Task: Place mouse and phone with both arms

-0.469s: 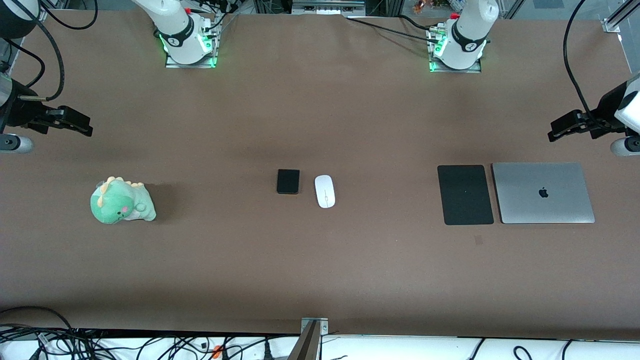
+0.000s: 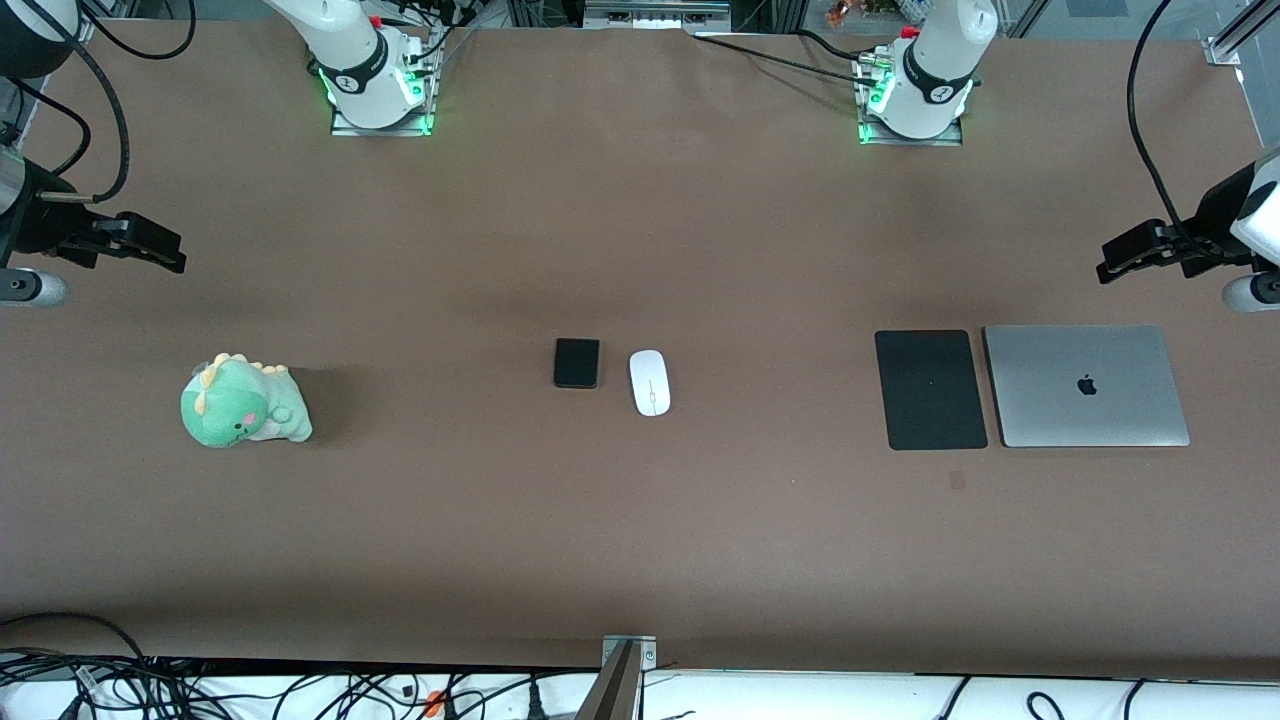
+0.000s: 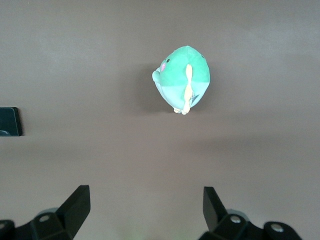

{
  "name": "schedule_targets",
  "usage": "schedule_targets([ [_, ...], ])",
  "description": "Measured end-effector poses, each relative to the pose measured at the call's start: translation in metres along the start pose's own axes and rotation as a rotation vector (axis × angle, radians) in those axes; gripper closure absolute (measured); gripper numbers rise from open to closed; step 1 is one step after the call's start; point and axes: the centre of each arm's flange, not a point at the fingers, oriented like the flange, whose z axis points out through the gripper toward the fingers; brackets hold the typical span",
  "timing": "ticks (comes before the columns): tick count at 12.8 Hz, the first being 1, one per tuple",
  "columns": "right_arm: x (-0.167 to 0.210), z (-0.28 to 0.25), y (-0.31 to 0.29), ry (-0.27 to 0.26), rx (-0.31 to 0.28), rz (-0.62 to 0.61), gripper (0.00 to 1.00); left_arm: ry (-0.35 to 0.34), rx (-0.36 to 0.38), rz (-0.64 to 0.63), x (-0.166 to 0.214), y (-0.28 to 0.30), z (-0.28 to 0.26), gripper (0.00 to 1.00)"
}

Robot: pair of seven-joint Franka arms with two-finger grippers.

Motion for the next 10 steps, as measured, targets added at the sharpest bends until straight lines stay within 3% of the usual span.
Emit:
schedule_targets([
  [10,-0.0004,0.0006,0.0019,-0.005,0.004,0.004,0.00,0.000,0.000,-0.001,0.0000,-0.0003,0.0000,0.00],
])
